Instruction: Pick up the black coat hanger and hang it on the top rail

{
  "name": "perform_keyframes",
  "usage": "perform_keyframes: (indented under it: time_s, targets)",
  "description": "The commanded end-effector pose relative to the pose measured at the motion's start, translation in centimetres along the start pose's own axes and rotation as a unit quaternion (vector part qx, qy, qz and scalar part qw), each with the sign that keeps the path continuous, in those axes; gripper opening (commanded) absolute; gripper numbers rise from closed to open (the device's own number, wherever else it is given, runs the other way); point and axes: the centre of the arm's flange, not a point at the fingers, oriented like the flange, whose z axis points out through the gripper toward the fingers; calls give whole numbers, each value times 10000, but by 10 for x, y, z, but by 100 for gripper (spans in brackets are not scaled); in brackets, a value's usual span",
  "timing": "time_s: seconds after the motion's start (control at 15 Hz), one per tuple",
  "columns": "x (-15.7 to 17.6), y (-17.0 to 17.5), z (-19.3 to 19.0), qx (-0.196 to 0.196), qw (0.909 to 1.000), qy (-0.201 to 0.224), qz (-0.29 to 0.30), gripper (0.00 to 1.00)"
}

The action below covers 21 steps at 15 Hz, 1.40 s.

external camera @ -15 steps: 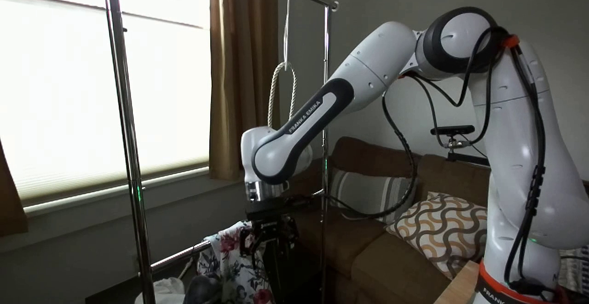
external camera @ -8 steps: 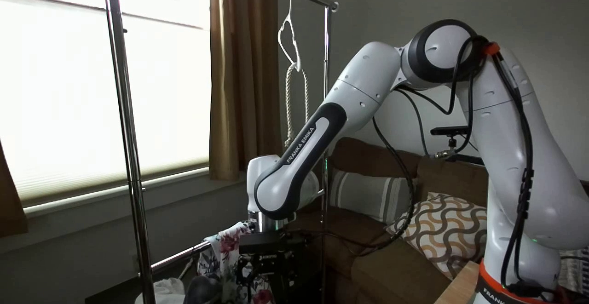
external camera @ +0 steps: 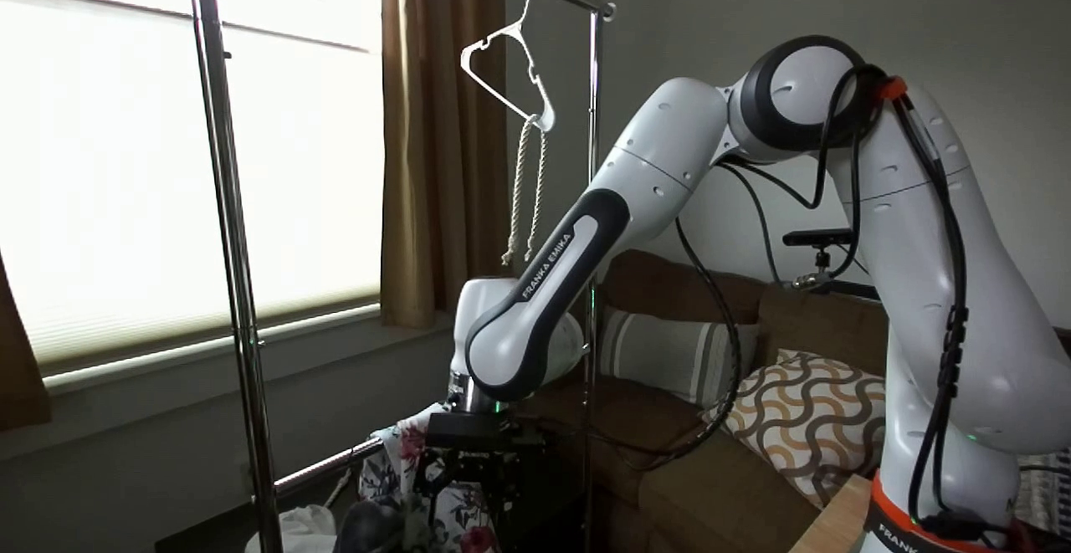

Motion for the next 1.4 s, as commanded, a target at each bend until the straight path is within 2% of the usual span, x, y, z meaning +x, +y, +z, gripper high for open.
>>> perform_keyframes:
  time_s: [0.0,0.07,0.2,0.47,0.6,0.67,1.07,1.13,1.33]
  targets:
    - [25,33,2,857,9943,629,56,100]
    - [34,41,-2,912,9920,877,12,100]
    - [54,63,-12,674,9870,1437,-238,100]
    - [89,104,-2,-202,9770,2014,-665,100]
    - [93,115,8,-412,9781,1945,-622,100]
    - [113,114,-6,-175,9792,1924,-621,100]
    - [112,118,5,-306,9763,2049,-622,100]
    - [112,122,13,-430,9747,2093,-649,100]
    - [108,124,31,-641,9775,1942,-513,100]
